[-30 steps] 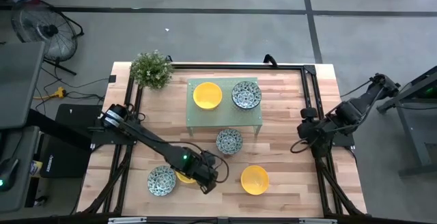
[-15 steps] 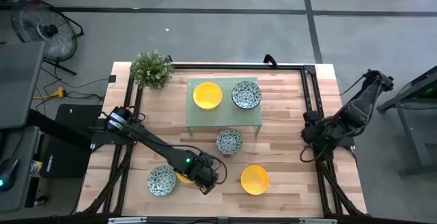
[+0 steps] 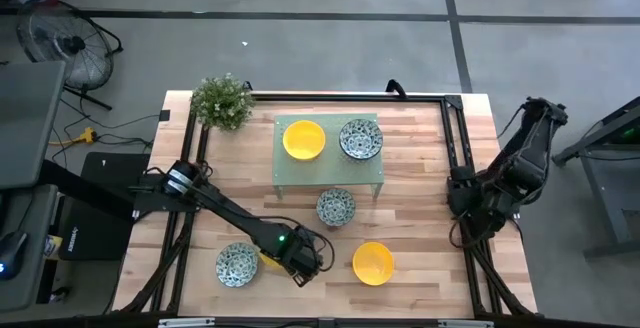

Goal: Pick & Place Mini bowls
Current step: Stack the left yellow bowl on top of the yellow bowl on the shelf

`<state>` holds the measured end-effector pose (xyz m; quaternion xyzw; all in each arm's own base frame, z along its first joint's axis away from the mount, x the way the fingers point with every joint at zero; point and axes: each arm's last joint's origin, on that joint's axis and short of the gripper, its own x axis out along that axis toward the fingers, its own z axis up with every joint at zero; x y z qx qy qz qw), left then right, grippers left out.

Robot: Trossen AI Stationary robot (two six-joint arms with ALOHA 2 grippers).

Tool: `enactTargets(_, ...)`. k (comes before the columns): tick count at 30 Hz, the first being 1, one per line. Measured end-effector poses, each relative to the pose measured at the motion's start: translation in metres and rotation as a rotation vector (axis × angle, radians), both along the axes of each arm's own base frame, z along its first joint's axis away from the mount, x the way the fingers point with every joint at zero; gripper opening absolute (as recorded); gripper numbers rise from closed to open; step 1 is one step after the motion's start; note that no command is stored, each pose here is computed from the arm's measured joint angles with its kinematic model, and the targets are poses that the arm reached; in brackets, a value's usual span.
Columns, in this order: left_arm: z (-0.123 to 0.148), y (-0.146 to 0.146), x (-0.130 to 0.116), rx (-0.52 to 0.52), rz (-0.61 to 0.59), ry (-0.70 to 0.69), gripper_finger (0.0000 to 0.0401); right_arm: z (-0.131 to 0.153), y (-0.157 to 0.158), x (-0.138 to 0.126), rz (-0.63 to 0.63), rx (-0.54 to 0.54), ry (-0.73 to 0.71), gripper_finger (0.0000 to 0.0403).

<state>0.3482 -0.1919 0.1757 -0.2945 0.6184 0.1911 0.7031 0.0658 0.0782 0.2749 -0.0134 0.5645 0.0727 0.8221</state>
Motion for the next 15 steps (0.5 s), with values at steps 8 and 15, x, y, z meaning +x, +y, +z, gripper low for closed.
enactTargets(8, 0.000, 0.001, -0.001, 0.030, -0.016, 0.015, 0.0062, 0.000, 0.005, -0.007, 0.020, -0.005, -0.035, 0.0195)
enactTargets(15, 0.039, 0.002, 0.004, 0.080, -0.149, 0.033, 0.0006, 0.001, 0.006, -0.008, 0.024, -0.018, -0.065, 0.0195)
